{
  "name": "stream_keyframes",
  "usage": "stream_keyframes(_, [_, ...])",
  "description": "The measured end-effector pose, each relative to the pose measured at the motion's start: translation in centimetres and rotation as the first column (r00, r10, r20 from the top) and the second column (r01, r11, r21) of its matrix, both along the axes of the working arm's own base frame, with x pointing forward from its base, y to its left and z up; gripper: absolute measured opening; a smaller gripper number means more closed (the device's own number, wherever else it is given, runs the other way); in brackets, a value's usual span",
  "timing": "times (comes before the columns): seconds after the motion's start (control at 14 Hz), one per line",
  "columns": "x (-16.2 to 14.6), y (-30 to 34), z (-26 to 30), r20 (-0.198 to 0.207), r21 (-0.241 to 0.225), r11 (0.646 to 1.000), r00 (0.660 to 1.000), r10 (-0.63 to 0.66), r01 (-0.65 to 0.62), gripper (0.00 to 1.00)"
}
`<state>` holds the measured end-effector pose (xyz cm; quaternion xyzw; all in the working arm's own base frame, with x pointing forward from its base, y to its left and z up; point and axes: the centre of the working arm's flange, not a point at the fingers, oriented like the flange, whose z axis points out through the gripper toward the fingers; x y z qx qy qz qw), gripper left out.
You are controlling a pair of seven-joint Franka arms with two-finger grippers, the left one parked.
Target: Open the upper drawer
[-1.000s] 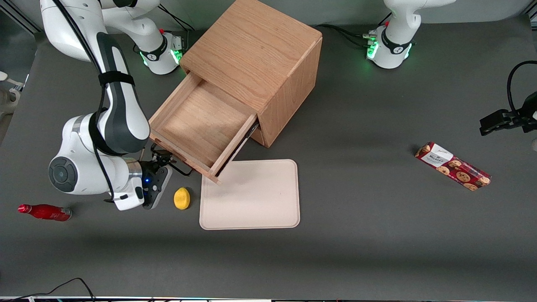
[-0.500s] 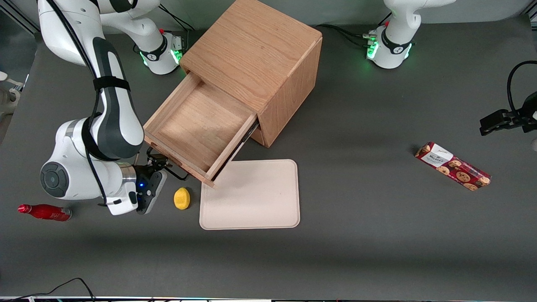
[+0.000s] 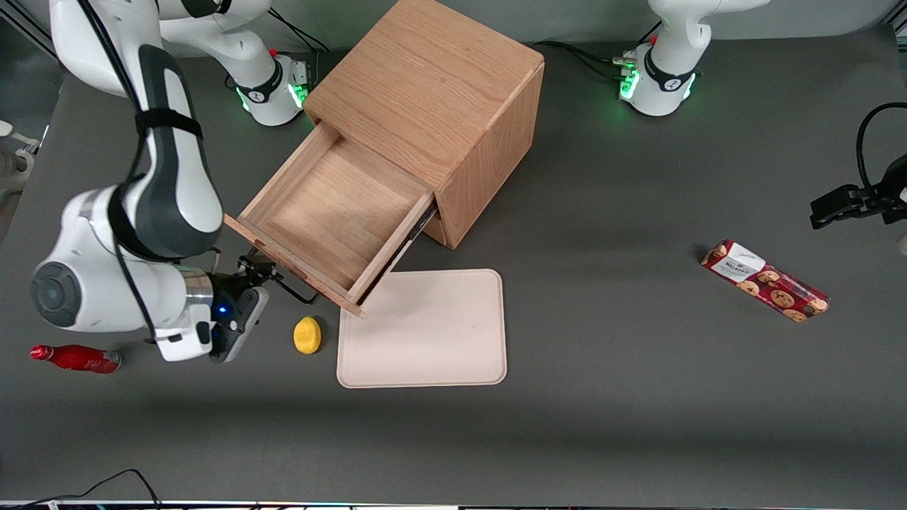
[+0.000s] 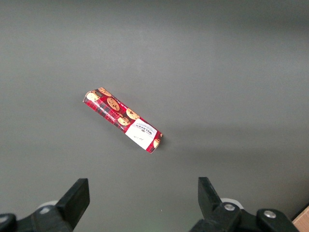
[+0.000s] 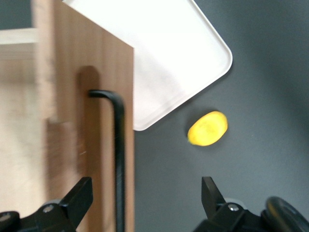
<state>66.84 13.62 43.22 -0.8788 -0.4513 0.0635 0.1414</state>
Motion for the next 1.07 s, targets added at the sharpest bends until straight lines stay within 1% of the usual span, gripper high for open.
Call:
stream_keyframes(0.07, [-0.4, -0.1, 1.5, -0.013, -0.015, 1.000, 1.000, -0.008, 0.008, 1.00])
stream_keyframes(0.14, [-0.9, -0.3, 3.1, -0.023, -0.043, 0.999, 0.999, -0.035, 0.034, 1.00])
stream_keyframes(0.29, [-2.3, -1.4, 6.1, -0.049, -0.098, 0.988, 0.991, -0.127, 0.122, 1.00])
stream_keyframes(0.36, [-2.9, -2.3, 7.4, -0.048, -0.134, 0.976, 0.982, -0.180, 0.173, 1.00])
stream_keyframes(0.43, [-3.5, -3.5, 8.6, -0.034, -0.187, 0.954, 0.969, -0.246, 0.236, 1.00])
stream_keyframes(0.5, [-4.3, -4.4, 9.7, -0.013, -0.242, 0.922, 0.949, -0.314, 0.302, 1.00])
stream_keyframes(0.57, [-5.2, -4.9, 10.3, 0.004, -0.284, 0.891, 0.929, -0.369, 0.355, 1.00])
stream_keyframes(0.64, [-6.2, -5.4, 10.7, 0.019, -0.320, 0.861, 0.912, -0.410, 0.394, 1.00])
stream_keyframes(0.71, [-7.2, -6.2, 11.1, 0.041, -0.345, 0.836, 0.897, -0.441, 0.427, 1.00])
stream_keyframes(0.79, [-8.4, -7.2, 11.3, 0.074, -0.361, 0.808, 0.878, -0.473, 0.466, 1.00])
stream_keyframes(0.86, [-9.7, -8.3, 11.4, 0.107, -0.367, 0.777, 0.853, -0.512, 0.512, 1.00])
stream_keyframes(0.93, [-11.1, -9.2, 11.5, 0.132, -0.365, 0.745, 0.823, -0.553, 0.559, 1.00])
stream_keyframes(1.0, [-12.3, -10.2, 11.5, 0.144, -0.357, 0.722, 0.798, -0.585, 0.593, 1.00])
stream_keyframes(1.07, [-13.3, -11.1, 11.5, 0.152, -0.348, 0.707, 0.781, -0.606, 0.616, 1.00])
